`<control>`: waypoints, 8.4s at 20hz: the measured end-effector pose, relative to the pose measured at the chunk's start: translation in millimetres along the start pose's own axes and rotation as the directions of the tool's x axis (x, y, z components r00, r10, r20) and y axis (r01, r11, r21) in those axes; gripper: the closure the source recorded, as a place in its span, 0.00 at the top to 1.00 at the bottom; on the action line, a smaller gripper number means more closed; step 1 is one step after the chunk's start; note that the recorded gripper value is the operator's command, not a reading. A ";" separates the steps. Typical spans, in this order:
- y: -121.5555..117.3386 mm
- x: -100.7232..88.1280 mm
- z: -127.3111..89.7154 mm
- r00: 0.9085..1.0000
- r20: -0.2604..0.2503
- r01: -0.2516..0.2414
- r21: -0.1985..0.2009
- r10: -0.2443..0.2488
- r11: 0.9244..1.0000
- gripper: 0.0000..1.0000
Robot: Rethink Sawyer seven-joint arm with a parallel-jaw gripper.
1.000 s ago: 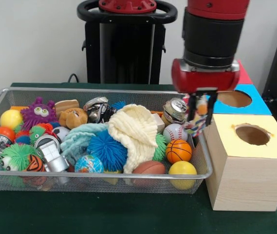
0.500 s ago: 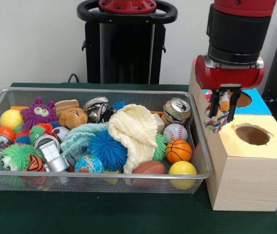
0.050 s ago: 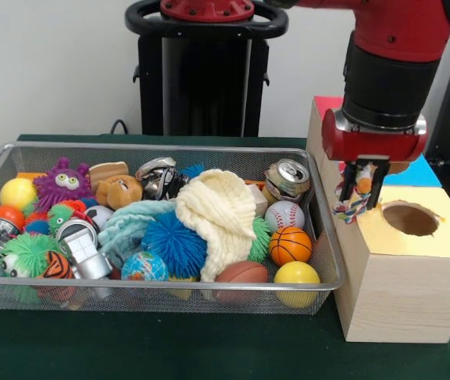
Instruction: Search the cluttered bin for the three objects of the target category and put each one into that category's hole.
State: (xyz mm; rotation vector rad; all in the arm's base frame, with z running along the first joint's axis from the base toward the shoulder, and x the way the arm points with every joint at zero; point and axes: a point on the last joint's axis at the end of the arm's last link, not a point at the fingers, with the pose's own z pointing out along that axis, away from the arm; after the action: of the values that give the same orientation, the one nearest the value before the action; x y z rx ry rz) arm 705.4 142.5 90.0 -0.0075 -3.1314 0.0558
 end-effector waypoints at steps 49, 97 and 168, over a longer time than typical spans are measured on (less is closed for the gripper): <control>14.1 -2.7 -8.0 0.992 0.030 -0.124 0.108 0.121 0.986 0.00; 16.8 -56.6 -43.0 0.965 0.065 -0.251 -0.052 0.254 0.967 0.00; 87.7 -4.2 1.5 0.985 0.135 -0.106 0.005 0.105 0.994 0.00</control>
State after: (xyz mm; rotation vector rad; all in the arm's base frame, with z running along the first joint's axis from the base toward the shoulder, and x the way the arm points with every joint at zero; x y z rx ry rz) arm 710.1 230.1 85.4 -0.1771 -3.2632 0.0796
